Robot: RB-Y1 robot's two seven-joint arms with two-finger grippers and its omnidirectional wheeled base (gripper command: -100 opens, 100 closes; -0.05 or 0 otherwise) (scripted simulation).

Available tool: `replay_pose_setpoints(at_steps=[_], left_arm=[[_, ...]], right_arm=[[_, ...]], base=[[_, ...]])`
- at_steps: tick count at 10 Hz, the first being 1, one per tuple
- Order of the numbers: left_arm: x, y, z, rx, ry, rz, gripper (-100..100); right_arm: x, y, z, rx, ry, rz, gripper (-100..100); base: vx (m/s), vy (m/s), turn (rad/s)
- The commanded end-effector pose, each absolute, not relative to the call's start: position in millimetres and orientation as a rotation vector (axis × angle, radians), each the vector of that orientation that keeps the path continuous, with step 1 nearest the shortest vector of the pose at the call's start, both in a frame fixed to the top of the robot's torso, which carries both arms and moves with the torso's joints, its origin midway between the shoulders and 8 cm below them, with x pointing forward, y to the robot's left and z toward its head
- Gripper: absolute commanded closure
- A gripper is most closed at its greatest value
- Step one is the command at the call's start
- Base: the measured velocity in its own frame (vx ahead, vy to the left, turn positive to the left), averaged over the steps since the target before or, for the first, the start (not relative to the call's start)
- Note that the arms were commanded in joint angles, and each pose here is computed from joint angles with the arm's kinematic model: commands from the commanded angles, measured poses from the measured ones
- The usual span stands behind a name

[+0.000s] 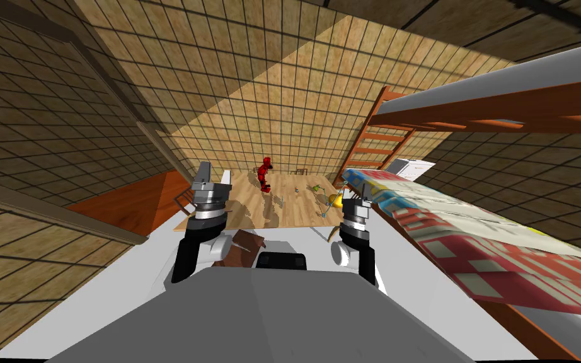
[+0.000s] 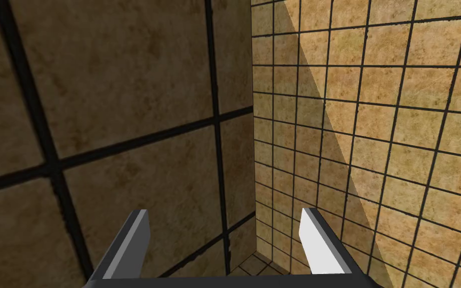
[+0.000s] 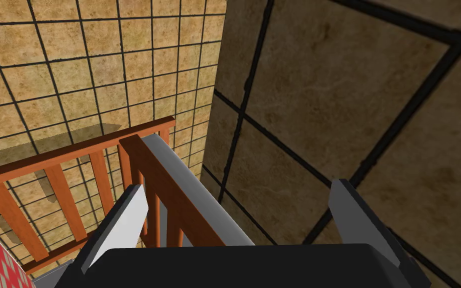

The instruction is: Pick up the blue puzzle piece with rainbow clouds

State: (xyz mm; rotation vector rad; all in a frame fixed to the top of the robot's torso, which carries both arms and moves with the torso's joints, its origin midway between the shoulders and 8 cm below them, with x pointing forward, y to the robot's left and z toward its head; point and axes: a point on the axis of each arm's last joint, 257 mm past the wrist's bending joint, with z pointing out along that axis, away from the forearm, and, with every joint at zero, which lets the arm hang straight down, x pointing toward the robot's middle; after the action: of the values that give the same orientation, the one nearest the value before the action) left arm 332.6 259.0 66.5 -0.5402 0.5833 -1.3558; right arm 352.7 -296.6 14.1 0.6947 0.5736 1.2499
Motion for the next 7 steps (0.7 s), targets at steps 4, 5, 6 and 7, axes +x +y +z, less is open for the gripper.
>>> replay_pose_setpoints(at_steps=[4,5,6,7], left_arm=[[360.8,243.7,35.9,-0.563,0.729,-1.362,-100],[368.5,240.1,26.4,-0.574,0.767,-1.361,-100],[376.6,236.3,15.8,-0.588,0.808,-1.358,-100],[384.9,232.4,4.2,-0.602,0.851,-1.355,-100]], right_arm=[[352.7,-296.6,14.1,0.695,0.574,1.250,0],[352.7,-296.6,14.1,0.695,0.574,1.250,0],[352.7,-296.6,14.1,0.695,0.574,1.250,0],[352.7,-296.6,14.1,0.695,0.574,1.250,0]], base=[[-0.001,-0.021,-0.084],[-0.004,-0.027,-0.134],[-0.004,-0.035,-0.131],[-0.006,-0.038,-0.138]])
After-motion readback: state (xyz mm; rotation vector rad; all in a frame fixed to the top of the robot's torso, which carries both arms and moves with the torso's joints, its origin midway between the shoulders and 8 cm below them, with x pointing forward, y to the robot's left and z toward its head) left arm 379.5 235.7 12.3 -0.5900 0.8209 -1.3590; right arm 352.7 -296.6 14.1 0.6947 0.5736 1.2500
